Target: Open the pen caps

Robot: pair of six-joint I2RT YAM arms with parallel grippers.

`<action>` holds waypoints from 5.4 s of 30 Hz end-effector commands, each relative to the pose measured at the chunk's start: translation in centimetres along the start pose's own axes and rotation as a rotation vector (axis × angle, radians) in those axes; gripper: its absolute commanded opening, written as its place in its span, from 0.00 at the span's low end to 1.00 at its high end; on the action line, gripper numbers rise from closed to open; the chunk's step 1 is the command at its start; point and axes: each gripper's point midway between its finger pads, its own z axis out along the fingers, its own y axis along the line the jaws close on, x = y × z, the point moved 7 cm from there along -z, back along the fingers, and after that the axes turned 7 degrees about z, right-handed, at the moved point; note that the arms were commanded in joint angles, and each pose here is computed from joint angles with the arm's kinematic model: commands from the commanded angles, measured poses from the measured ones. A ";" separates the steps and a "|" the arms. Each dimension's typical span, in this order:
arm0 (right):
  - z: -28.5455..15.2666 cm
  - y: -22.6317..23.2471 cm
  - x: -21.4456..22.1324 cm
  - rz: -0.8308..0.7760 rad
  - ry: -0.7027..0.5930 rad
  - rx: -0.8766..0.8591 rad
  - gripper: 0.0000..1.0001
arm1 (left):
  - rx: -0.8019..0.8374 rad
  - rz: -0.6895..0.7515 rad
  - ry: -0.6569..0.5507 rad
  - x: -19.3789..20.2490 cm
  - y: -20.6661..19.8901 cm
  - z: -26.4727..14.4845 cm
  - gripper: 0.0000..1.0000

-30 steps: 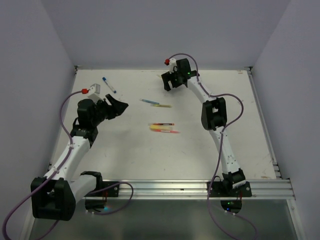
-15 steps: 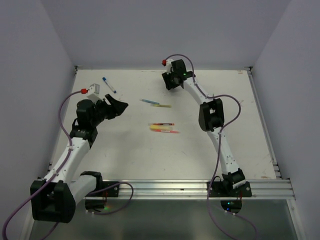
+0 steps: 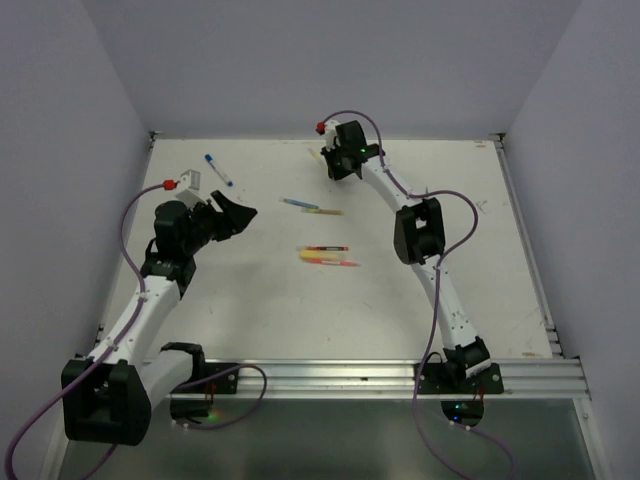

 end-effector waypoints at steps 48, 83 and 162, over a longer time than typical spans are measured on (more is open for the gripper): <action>-39.3 14.3 17.7 0.271 -0.148 -0.529 0.00 | 0.318 -0.213 0.046 5.7 -10.5 -1.4 0.58; -37.6 14.5 18.4 0.259 -0.096 -0.544 0.00 | 0.510 -0.293 0.102 7.8 -16.0 3.1 0.48; -25.6 -7.4 10.5 0.546 -0.084 0.551 0.00 | -0.753 0.038 0.130 0.8 8.4 3.0 0.00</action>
